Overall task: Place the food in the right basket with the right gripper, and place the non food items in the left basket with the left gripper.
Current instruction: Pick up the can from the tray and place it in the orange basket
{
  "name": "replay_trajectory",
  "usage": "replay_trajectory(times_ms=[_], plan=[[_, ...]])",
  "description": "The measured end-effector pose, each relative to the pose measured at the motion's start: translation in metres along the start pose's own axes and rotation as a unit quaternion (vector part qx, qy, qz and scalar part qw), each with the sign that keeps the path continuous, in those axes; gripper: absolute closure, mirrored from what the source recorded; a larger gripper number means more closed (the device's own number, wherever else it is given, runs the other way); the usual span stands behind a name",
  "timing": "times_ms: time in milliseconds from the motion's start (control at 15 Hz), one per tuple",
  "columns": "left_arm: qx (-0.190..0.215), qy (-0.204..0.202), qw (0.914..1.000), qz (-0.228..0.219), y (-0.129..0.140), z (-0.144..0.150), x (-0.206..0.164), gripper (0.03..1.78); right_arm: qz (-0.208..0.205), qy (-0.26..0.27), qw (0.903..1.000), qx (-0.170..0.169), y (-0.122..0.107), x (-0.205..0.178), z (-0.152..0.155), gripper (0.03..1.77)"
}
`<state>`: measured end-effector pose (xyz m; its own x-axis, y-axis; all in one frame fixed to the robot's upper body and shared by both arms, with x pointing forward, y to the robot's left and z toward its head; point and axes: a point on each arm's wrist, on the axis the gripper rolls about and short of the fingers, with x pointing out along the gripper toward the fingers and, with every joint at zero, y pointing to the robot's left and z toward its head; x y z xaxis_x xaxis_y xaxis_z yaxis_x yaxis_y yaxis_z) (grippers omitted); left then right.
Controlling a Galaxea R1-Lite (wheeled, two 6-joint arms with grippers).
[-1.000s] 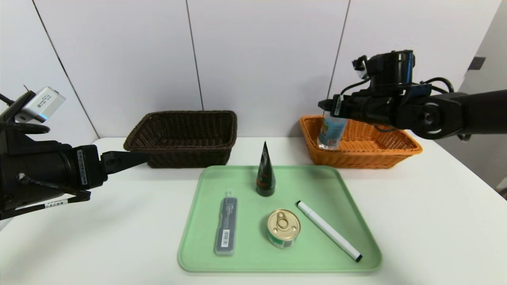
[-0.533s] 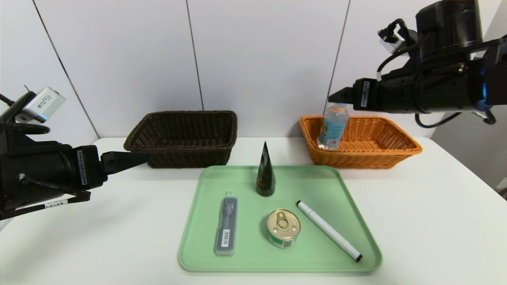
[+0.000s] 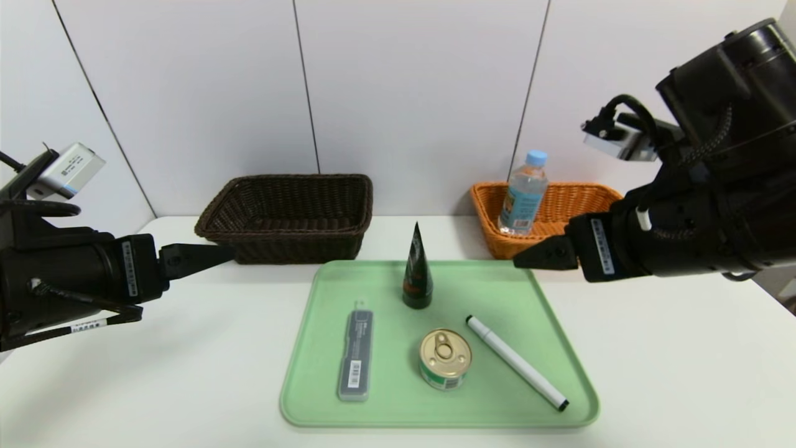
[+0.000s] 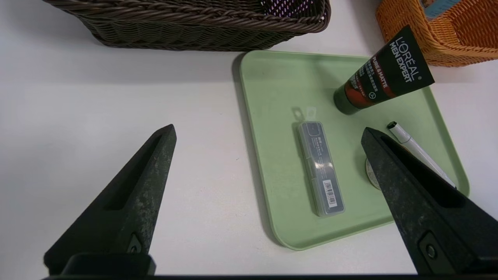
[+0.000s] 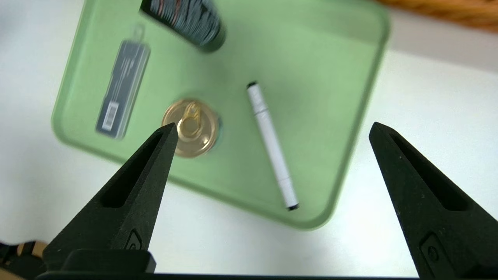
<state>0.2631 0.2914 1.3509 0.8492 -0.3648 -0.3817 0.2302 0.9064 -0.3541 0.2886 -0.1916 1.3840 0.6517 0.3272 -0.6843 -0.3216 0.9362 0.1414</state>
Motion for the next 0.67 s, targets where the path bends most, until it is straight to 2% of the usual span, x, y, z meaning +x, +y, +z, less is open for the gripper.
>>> replay_trajectory(times_ms=[133, 267, 467, 667], plan=[[-0.001, 0.001, 1.0, 0.0, 0.0, 0.0, 0.0, 0.12, 0.023, 0.012, 0.9995, 0.019, 0.014, 0.005, -0.016, 0.11], [-0.001, 0.002, 1.0, 0.001, 0.0, -0.001, 0.0, 0.12, 0.042, 0.002, 0.9987, 0.027, 0.021, 0.015, -0.027, 0.11], [-0.001, 0.006, 1.0, 0.002, 0.001, -0.002, 0.003, 0.12, 0.068, -0.037, 0.9967, 0.022, 0.029, 0.031, -0.035, 0.11], [-0.002, 0.01, 0.9999, 0.003, 0.001, -0.002, 0.006, 0.12, 0.059, -0.018, 0.9981, 0.007, 0.031, 0.045, -0.043, 0.11]])
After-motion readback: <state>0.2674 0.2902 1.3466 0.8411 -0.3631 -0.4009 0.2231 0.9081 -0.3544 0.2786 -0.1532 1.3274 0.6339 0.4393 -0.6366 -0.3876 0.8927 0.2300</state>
